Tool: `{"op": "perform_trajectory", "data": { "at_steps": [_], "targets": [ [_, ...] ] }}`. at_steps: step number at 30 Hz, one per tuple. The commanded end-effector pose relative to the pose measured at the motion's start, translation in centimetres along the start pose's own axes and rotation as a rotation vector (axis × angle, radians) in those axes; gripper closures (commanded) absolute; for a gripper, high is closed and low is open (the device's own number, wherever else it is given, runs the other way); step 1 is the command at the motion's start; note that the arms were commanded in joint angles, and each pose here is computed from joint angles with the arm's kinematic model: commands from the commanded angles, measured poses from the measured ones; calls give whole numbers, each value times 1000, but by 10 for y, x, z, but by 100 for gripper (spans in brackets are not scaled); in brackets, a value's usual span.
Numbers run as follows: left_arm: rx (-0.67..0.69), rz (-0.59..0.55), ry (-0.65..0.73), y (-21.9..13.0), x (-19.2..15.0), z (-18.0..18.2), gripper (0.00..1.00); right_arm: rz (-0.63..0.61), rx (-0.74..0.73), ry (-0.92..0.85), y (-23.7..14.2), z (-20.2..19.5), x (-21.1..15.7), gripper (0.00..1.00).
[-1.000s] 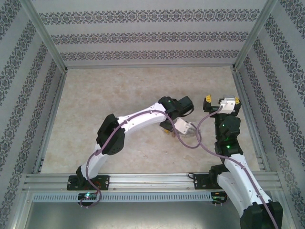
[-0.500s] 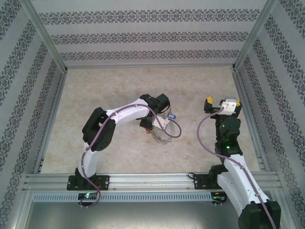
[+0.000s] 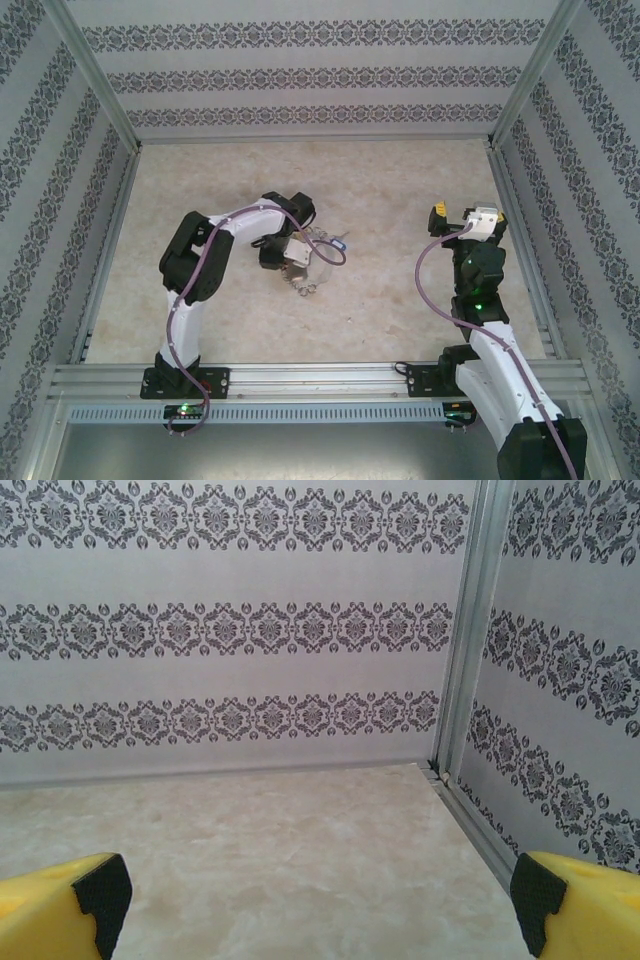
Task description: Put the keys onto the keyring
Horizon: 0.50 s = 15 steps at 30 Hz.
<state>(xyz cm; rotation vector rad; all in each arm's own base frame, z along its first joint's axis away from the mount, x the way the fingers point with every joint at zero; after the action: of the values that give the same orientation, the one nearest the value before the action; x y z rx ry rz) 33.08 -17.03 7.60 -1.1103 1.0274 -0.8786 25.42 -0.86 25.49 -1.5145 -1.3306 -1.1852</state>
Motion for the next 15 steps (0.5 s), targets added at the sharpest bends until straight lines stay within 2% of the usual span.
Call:
{"op": "perform_trajectory", "data": {
  "at_steps": [1,3,5,10,13,15],
  "targets": [
    [-7,-12,-169,-2,-16,20,0,-35,-10,27,1,-4,6,2],
    [10,-54,-242,-12,-20,31,0,-28,-8,25,2,-3,4,2],
    [90,-92,-319,-22,-28,45,1,-21,-2,28,3,-2,2,2],
    [227,-197,-557,-59,-65,71,1,-8,35,34,6,3,-3,2],
    [255,-374,-731,-83,-85,76,1,7,69,37,8,10,-8,2],
    [272,-567,-841,-102,-91,75,1,25,96,19,10,16,-12,2]
  ]
}}
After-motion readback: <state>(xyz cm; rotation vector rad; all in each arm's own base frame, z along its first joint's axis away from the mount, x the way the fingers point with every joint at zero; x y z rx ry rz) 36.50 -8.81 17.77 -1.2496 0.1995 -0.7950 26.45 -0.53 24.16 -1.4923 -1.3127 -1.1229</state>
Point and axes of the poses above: each hand's point on the last joint's axis, 136 mm out from that joint toward the fingers, its own y axis out along the fingers, its own z axis along the line the jaws close on, x = y × z, the point moved 6 cm from there along -y, back along the fingers, and after that the axes turned 15 degrees about -y, right-handed, at the moved point
